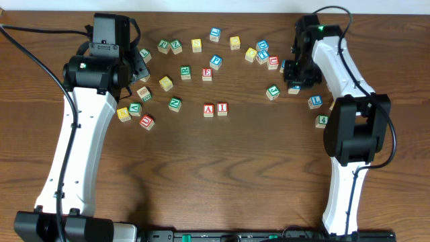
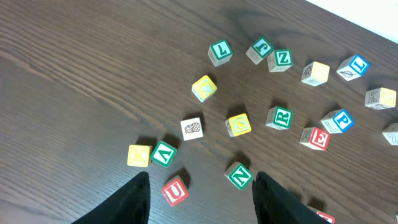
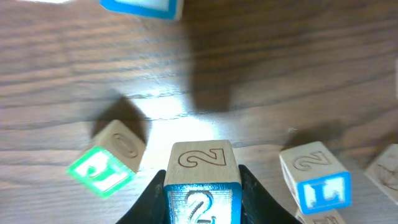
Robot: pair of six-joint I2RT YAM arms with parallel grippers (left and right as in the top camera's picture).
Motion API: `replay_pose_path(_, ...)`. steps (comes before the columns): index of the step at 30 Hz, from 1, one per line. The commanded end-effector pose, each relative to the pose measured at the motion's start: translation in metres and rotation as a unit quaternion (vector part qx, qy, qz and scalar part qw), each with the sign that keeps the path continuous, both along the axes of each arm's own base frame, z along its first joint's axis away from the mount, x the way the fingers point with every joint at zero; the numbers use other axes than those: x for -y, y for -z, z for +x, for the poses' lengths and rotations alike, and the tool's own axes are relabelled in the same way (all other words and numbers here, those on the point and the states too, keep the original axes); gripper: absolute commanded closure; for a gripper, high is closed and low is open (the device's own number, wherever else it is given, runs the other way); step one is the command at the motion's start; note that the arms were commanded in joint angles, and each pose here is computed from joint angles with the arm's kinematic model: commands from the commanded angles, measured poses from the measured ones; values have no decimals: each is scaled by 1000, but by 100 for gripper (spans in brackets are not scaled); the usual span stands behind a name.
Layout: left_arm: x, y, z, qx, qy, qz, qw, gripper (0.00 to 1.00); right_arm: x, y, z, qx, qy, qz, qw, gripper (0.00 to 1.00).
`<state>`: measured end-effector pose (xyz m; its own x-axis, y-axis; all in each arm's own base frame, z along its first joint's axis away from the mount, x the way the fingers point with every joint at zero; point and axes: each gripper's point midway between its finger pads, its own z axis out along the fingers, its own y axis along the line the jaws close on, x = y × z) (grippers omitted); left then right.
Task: Spell out AI2
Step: 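Carry the blue 2 block with the right gripper beside the red I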
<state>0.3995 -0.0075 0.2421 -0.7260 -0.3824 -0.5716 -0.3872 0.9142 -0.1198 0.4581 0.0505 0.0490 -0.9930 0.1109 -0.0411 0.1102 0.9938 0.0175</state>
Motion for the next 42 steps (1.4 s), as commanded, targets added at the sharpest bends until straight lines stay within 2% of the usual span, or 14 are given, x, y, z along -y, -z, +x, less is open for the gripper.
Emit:
replay_pose_path(1, -3, 7, -1, -11, 2, 8, 1000, 48, -5, -35, 12, 32, -10, 8, 999, 77)
replay_pose_path(9, -3, 7, -1, -11, 2, 8, 1000, 48, -55, -60, 4, 31, -57, 65, 996, 79)
replay_pose_path(20, -3, 6, 1, -7, 2, 7, 1000, 48, -129, -31, -37, -15, -116, 60, 991, 79)
replay_pose_path(28, -3, 6, 2, -5, 2, 7, 1000, 48, -146, 0, -50, -18, -100, 23, 995, 78)
replay_pose_path(42, -3, 6, 1, -5, 2, 7, 1000, 48, -167, 12, -56, -4, -85, 13, 996, 77)
